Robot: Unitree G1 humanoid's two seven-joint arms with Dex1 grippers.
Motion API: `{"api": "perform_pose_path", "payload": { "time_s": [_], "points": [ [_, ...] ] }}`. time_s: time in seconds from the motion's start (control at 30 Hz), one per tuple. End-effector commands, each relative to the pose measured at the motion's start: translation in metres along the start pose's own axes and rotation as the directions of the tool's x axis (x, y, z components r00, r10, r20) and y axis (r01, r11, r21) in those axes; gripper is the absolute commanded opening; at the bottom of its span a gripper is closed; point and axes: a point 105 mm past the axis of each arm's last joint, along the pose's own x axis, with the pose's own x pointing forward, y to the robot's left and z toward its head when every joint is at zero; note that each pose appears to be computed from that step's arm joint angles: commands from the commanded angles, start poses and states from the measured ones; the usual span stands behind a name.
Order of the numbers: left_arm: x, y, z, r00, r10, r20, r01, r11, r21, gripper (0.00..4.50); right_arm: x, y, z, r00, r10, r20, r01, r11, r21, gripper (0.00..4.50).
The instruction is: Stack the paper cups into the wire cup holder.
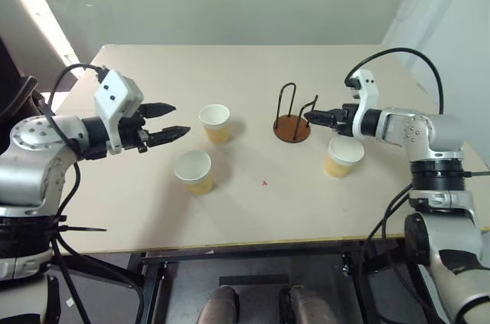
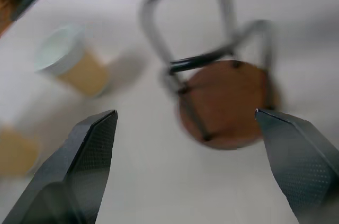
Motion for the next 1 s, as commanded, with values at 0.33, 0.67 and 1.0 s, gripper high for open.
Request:
{"api": "perform_pose_path", "payload": {
  "time_s": [0.33,0.67,1.0],
  "points": [
    [-0.009,0.001,0.007,0.999,0.045,0.01,-0.045,0.998,0.039,3.02,0.026,0.011,0.029,0.99,-0.012,0.143,0.005,0.999,0.046,4.33],
    [-0.014,0.001,0.006,0.998,0.063,0.003,-0.063,0.997,0.043,3.06,0.036,0.02,0.035,0.986,0.012,0.169,-0.017,0.999,0.028,1.95],
    [-0.012,0.002,0.005,0.998,0.06,0.0,-0.06,0.997,0.04,3.06,0.033,0.02,0.032,0.989,0.023,0.143,-0.027,0.999,0.024,0.07]
  ]
}}
